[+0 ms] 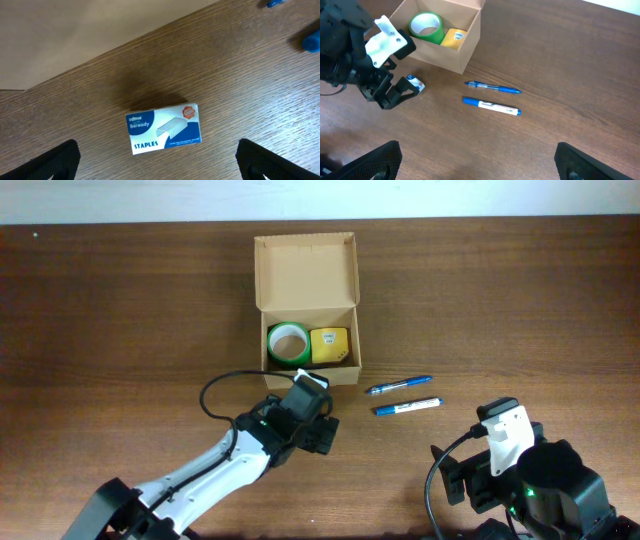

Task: Pack container
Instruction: 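Lower the left gripper onto the blue-and-white staples box and grasp it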

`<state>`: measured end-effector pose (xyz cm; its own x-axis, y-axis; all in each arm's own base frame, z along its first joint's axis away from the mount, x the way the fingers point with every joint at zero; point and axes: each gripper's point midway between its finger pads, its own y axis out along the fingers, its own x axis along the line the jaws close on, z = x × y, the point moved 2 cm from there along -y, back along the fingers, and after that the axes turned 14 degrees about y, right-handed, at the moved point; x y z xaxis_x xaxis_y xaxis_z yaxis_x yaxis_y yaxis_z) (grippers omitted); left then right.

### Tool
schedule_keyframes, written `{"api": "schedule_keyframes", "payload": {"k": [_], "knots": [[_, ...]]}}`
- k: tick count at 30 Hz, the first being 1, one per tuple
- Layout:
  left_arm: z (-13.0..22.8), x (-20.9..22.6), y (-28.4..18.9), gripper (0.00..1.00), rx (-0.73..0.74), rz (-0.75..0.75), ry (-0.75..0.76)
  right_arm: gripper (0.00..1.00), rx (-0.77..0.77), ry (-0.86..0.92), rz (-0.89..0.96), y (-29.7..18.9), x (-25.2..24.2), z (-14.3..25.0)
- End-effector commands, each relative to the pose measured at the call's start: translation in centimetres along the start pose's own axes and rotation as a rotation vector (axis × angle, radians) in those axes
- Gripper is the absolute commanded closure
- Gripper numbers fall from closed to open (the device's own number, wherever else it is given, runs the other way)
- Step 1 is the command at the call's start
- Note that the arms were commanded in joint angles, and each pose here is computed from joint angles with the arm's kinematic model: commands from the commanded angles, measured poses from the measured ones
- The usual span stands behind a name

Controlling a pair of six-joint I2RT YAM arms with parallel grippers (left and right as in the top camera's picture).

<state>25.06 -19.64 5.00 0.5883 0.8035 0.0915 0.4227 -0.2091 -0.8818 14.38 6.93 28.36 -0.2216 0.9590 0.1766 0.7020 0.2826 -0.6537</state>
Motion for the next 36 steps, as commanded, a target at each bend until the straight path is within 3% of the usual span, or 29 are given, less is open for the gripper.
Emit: {"api": "schedule_keyframes", "payload": {"k": [1, 6, 19, 36], "knots": [[0.3, -0.3, 0.4, 0.00, -0.003, -0.047, 0.017, 0.00, -0.015, -0.009, 0.011, -0.1, -0.2, -0.1], [0.6, -0.5, 0.8, 0.00, -0.001, -0.146, -0.017, 0.01, -0.015, -0.009, 0.010, -0.1, -0.2, -0.1], [2.3, -0.9, 1.8, 0.01, 0.002, -0.131, -0.069, 0.01, -0.015, -0.009, 0.011, -0.1, -0.2, -0.1], [1.7, -1.5, 3.3, 0.00, -0.026, -0.108, -0.103, 0.01, -0.015, -0.009, 0.010, -0.1, -0.2, -0.1]]}}
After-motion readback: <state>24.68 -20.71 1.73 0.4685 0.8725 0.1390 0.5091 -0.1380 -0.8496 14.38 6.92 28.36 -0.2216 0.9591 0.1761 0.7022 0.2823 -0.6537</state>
